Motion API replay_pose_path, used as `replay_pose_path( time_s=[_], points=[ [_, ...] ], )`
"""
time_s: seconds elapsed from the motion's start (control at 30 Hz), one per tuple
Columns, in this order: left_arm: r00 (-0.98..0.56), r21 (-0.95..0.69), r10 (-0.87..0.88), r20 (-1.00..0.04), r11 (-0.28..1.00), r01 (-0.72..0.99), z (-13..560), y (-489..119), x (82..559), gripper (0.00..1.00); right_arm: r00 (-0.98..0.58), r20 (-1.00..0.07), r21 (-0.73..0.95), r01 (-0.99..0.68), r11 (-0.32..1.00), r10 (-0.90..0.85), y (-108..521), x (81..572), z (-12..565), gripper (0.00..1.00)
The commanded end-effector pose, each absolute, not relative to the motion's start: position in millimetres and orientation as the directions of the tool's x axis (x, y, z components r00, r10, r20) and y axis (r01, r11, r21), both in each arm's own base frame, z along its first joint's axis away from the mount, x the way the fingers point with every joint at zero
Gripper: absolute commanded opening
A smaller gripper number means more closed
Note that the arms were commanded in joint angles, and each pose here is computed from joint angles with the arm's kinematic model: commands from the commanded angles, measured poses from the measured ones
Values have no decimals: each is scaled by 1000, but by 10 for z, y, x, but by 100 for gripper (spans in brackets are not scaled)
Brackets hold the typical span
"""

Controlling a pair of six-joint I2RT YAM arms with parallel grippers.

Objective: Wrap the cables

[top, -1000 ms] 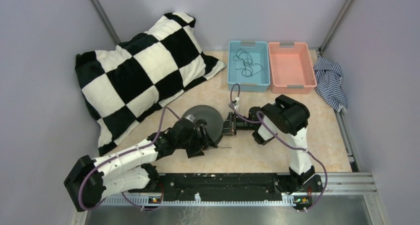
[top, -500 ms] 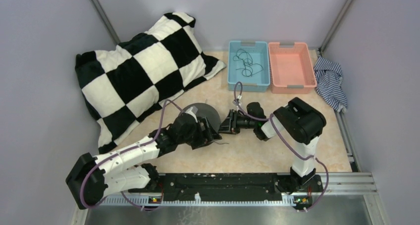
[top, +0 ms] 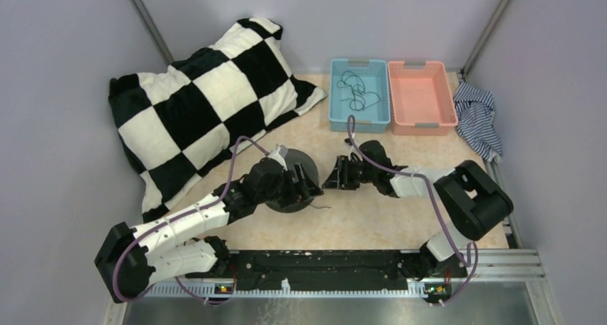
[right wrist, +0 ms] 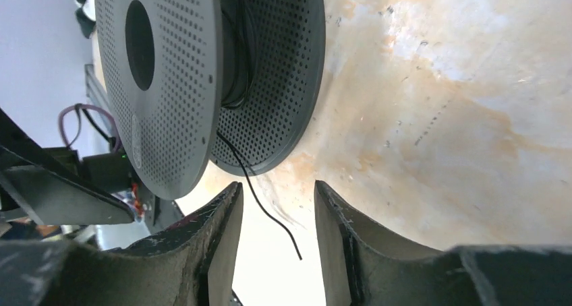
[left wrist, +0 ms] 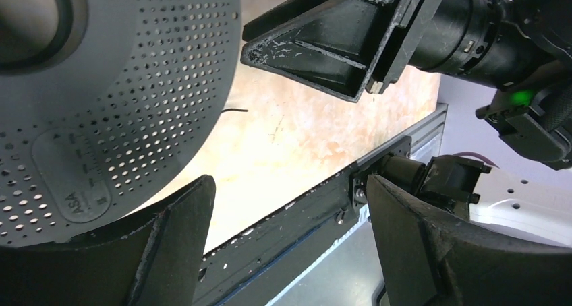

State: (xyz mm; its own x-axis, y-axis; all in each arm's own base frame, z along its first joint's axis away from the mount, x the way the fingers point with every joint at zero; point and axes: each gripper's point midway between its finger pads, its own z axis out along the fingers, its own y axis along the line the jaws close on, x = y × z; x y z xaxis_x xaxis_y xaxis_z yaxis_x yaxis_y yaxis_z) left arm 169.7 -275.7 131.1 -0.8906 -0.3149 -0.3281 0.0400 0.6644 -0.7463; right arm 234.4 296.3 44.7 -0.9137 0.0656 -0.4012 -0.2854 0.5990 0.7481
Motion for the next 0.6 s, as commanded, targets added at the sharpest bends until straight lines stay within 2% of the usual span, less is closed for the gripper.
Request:
replay_pose_path(
  time_s=[0.0, 0.13, 0.27, 0.33, 0.43, 0.5, 0.57],
  points=[
    [-868, -765, -297, -397, 630, 134, 1622, -2896, 1811, 88, -856, -515, 631, -350, 692, 37, 2779, 2501, 672, 44],
    [-859, -746, -287, -425, 648, 153, 1738, -2891, 1853, 88, -836, -548, 556, -354, 752, 12, 2603, 2496, 785, 49],
    [-822, -692, -281, -494, 700, 176, 1887, -2777, 1936, 90, -781, -624, 398, -357, 845, -37, 2251, 2520, 1018, 56],
    [-778, -651, -289, -558, 734, 195, 1997, -2668, 2023, 92, -741, -669, 316, -342, 885, -47, 2036, 2528, 1183, 62],
    [-673, -567, -281, -684, 785, 249, 2271, -2479, 2180, 95, -674, -738, 204, -272, 940, -35, 1679, 2545, 1461, 79],
    [-603, -490, -255, -756, 830, 265, 2458, -2318, 2272, 98, -624, -782, 152, -197, 969, -4, 1424, 2530, 1673, 97],
    [-548, -415, -207, -810, 864, 286, 2600, -2190, 2318, 98, -571, -816, 114, -5, 993, 91, 1059, 2533, 1843, 99]
  ],
)
